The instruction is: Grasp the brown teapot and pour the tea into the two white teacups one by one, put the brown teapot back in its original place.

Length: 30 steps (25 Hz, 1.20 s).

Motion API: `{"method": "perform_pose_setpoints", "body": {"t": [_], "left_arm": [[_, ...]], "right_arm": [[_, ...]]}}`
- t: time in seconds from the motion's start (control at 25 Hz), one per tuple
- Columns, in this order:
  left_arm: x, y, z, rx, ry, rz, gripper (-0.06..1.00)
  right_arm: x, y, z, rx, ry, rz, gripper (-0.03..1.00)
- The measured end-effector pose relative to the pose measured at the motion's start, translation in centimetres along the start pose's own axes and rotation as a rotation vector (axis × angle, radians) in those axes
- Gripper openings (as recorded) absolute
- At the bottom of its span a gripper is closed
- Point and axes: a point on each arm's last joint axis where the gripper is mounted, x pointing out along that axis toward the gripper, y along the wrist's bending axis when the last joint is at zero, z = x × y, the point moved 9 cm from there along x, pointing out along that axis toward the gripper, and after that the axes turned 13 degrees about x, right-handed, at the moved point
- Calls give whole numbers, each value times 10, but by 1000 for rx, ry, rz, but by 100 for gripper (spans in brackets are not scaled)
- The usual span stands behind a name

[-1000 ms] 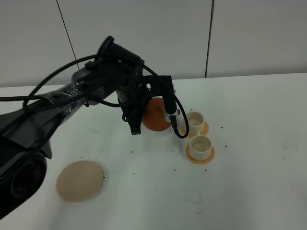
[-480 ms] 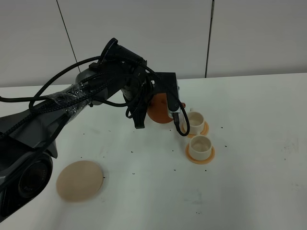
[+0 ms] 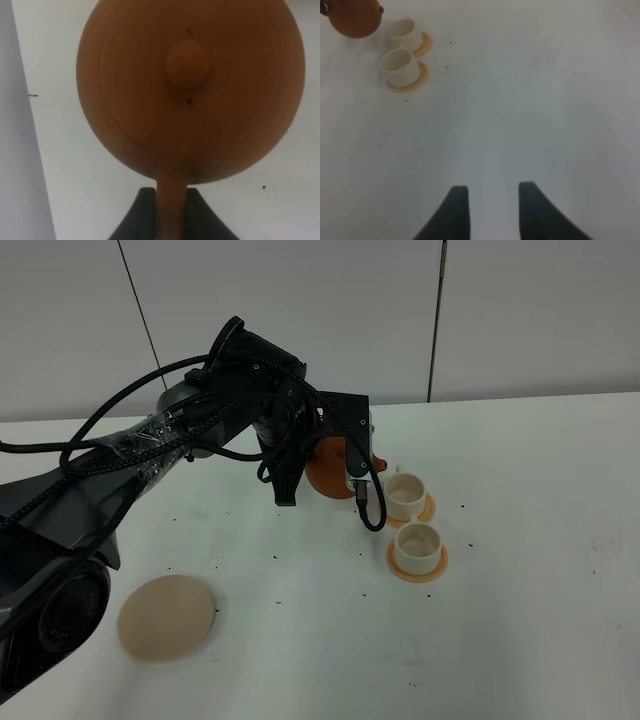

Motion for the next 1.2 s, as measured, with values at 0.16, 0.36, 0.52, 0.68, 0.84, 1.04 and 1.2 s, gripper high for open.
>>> {"method": "perform_pose_setpoints", "body": {"t": [0.16,0.36,0.52,0.68,0.84,1.04,1.2], "left_arm": [[-1,0,5,14,-3,3,17],[-3,0,12,33,-3,7,17],[-3,1,10,47,13,13,17],[-3,2,7,59,27,18,17],[-4,3,5,74,44,27,17],[-5,11,4,107,70,70,17],[-7,16,11,124,62,103,17]], "right_arm": [[0,0,0,0,0,0,24],[0,0,0,0,0,0,24],[0,0,0,0,0,0,24],[0,0,0,0,0,0,24],[0,0,0,0,0,0,24],[0,0,0,0,0,0,24],[0,0,0,0,0,0,24]]}}
